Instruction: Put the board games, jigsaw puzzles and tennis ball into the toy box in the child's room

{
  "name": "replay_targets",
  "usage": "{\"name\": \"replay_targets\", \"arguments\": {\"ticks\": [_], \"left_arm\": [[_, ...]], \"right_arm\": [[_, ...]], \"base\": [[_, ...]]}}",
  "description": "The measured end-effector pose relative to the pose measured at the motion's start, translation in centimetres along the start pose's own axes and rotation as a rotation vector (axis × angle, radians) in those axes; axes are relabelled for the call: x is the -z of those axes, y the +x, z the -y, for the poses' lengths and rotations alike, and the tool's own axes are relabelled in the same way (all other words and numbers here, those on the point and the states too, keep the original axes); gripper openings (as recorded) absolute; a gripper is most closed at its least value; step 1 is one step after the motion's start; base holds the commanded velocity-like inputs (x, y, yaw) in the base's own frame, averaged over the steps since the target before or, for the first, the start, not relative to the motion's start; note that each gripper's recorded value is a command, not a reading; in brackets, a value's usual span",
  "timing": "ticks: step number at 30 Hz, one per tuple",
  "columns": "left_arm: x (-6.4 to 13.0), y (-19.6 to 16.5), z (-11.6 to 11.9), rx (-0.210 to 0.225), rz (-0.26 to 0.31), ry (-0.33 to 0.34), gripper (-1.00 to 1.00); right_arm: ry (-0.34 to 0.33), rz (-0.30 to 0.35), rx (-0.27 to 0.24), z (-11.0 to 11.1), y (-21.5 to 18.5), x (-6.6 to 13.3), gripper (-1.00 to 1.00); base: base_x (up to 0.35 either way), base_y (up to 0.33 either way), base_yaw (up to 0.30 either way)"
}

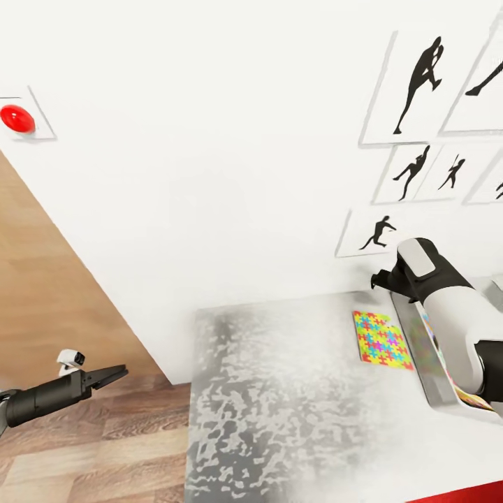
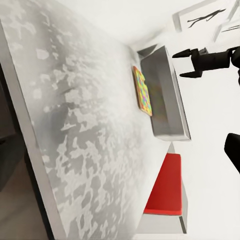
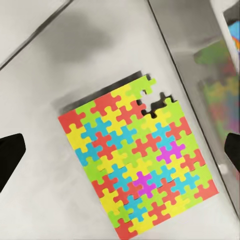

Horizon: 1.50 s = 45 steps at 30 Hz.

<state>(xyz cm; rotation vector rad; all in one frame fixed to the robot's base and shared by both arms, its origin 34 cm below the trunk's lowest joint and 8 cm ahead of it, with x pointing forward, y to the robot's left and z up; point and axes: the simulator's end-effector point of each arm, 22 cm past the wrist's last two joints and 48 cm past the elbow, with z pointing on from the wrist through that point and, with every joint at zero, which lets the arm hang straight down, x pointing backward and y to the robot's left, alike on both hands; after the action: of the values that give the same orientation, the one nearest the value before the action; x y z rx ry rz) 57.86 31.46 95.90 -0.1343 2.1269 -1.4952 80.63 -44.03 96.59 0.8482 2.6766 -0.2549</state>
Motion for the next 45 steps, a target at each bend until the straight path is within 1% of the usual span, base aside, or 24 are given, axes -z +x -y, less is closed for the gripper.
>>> {"name": "replay_targets", "arguments": {"ticks": [10, 19, 26, 34, 45], "left_arm": [[0.1, -0.1, 0.0, 0.0, 0.003, -0.001, 1.0], [0.5, -0.6, -0.1, -0.003, 0.021, -0.004, 1.0], [0.5, -0.5, -0.3, 0.002, 0.021, -0.007, 1.0], [0.6, -0.4, -0.8, 0.011, 0.022, -0.013, 1.0], [0.9, -0.4, -1.7, 0.02, 0.019, -0.03, 1.0]], "right_arm": [[-0.001, 0.0, 0.003, -0.2, 0.1, 0.0, 1.0], [-0.006, 0.001, 0.004, -0.5, 0.0, 0.2, 1.0], [-0.01, 0.005, 0.005, -0.9, -0.3, 0.2, 1.0], [-0.027, 0.038, 0.004, -1.7, -1.7, 0.9, 1.0], [-0.029, 0.05, 0.003, -2.0, -2.4, 0.6, 1.0]], "base": [[0.0, 0.0, -0.015], [0.0, 0.0, -0.001], [0.0, 0.0, 0.0], [0.0, 0.0, 0.0], [0.0, 0.0, 0.0]]}}
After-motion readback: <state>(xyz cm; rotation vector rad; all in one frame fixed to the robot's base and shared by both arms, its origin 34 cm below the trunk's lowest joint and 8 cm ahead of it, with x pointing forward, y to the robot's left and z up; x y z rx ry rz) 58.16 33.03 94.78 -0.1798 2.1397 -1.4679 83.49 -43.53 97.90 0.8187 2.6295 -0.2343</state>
